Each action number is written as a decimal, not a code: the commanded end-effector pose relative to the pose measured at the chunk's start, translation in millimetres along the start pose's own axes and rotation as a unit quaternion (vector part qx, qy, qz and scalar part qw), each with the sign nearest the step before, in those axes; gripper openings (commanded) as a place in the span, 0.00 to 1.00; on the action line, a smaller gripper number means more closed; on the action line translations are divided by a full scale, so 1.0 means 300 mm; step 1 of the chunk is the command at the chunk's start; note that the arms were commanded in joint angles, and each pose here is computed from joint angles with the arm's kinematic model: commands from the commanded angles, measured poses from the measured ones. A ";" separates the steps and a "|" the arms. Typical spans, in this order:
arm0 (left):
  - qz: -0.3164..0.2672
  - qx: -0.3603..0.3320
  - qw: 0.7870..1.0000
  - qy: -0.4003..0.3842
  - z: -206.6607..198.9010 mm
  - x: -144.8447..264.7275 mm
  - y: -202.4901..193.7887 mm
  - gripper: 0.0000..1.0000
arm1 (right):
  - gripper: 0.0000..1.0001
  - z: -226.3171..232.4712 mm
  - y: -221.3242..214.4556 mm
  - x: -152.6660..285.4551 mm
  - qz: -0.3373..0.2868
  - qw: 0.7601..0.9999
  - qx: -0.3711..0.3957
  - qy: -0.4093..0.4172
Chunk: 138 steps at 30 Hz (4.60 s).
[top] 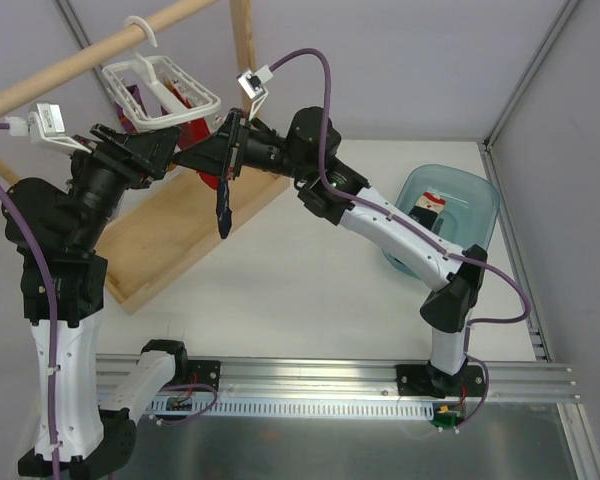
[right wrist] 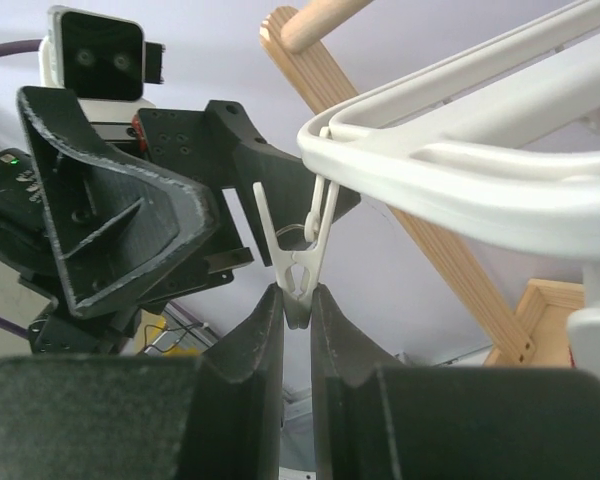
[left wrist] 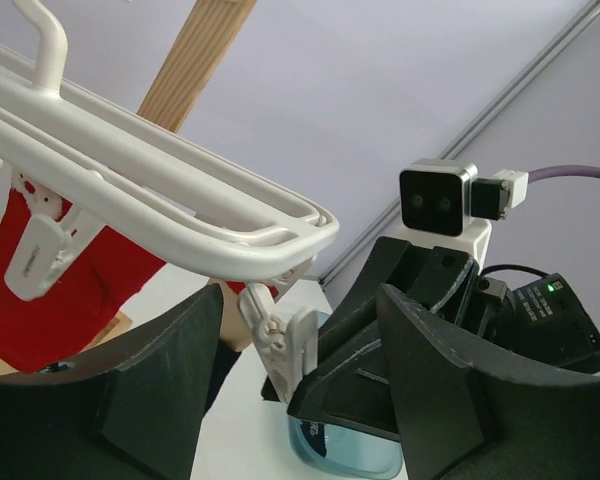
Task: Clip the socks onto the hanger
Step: Open the clamp at the hanger, then pick up the sock from the bin.
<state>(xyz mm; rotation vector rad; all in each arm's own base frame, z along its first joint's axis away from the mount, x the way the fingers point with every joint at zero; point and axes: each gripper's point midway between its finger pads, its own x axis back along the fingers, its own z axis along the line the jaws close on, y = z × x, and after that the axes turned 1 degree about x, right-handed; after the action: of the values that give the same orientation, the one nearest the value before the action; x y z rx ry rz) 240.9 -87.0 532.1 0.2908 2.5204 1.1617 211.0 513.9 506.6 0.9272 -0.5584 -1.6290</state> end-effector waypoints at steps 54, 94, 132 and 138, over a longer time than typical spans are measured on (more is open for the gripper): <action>-0.037 -0.055 0.998 -0.001 0.045 -0.056 0.047 0.10 | 0.88 0.084 0.119 0.335 0.030 0.980 0.167 -0.108; -0.056 -0.103 0.993 0.035 0.099 -0.038 0.065 0.07 | 0.81 -1.179 0.053 2.062 -0.113 0.624 -0.055 -0.771; -0.069 -0.118 0.990 0.044 0.099 0.002 0.076 0.09 | 0.52 -1.454 -0.144 2.163 -0.009 0.639 -0.135 -0.757; -0.069 -0.117 0.990 0.046 0.102 0.004 0.073 0.09 | 0.23 -1.452 -0.157 2.162 -0.006 0.641 -0.134 -0.755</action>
<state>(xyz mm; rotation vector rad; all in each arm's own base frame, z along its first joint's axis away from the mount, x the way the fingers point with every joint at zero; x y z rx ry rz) 256.6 -55.6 522.2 0.0549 2.4481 1.4031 489.6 -46.1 33.6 -0.9697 -1.3185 -2.1347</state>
